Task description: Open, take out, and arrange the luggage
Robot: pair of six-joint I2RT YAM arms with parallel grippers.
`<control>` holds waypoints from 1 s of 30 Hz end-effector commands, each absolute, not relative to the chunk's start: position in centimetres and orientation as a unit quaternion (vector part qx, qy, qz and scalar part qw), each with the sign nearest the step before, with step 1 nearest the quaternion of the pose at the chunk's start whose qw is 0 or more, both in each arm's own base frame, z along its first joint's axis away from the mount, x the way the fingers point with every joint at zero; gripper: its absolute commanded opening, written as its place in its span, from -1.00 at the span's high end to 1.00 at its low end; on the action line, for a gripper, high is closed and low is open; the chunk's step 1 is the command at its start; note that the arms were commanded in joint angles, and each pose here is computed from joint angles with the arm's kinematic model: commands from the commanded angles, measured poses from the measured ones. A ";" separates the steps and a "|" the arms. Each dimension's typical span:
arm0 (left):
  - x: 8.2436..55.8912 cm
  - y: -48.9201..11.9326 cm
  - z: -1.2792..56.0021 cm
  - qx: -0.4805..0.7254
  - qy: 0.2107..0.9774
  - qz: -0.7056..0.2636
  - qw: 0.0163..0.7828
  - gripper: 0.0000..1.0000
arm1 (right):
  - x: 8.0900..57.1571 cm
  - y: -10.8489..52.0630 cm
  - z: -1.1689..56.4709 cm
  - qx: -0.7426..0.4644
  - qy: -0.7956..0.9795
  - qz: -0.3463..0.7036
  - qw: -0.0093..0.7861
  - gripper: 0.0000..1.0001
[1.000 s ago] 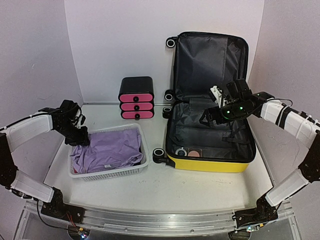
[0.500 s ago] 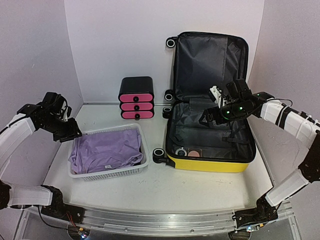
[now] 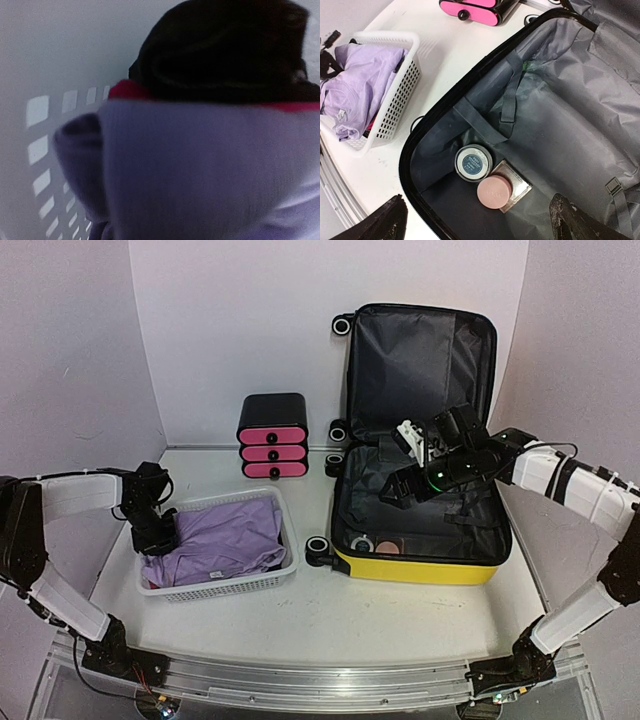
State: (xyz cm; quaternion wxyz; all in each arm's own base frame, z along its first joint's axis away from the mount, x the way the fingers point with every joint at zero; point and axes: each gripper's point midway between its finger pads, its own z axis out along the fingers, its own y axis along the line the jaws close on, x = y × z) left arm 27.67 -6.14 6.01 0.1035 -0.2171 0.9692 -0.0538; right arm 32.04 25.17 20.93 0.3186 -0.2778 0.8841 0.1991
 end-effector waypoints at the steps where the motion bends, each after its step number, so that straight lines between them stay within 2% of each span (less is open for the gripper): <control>1: 29.2 -5.4 6.4 -0.237 0.960 -0.045 0.143 0.72 | 32.4 25.6 21.4 -0.275 0.880 0.195 0.334 -0.96; 3: 29.3 -5.5 8.1 -0.219 0.959 -0.051 0.172 0.60 | 32.3 25.7 21.5 -0.278 0.879 0.196 0.335 -0.97; 6: 28.9 -6.0 11.6 -0.187 0.956 -0.082 0.210 0.31 | 32.2 25.6 21.1 -0.279 0.880 0.193 0.331 -0.97; 11: 27.6 -7.9 17.7 -0.131 0.939 -0.159 0.275 -0.42 | 32.0 24.5 19.9 -0.284 0.887 0.164 0.324 -0.97; 13: 27.4 -7.0 18.8 -0.120 0.940 -0.135 0.289 -0.57 | 31.8 24.2 19.6 -0.286 0.890 0.156 0.319 -0.97; 15: 27.6 -4.5 18.6 -0.134 0.946 -0.063 0.287 -0.68 | 31.5 24.1 19.3 -0.287 0.891 0.157 0.314 -0.97; 19: 28.3 -2.0 16.3 -0.160 0.959 -0.025 0.233 -0.66 | 30.9 24.1 19.3 -0.282 0.893 0.168 0.308 -0.96; 28: 30.6 0.5 11.5 -0.217 0.961 -0.006 0.173 -0.32 | 30.0 23.2 19.9 -0.280 0.890 0.167 0.320 -0.97; 30: 30.6 0.4 10.3 -0.231 0.959 -0.023 0.162 -0.16 | 29.9 22.9 19.9 -0.281 0.889 0.160 0.324 -0.97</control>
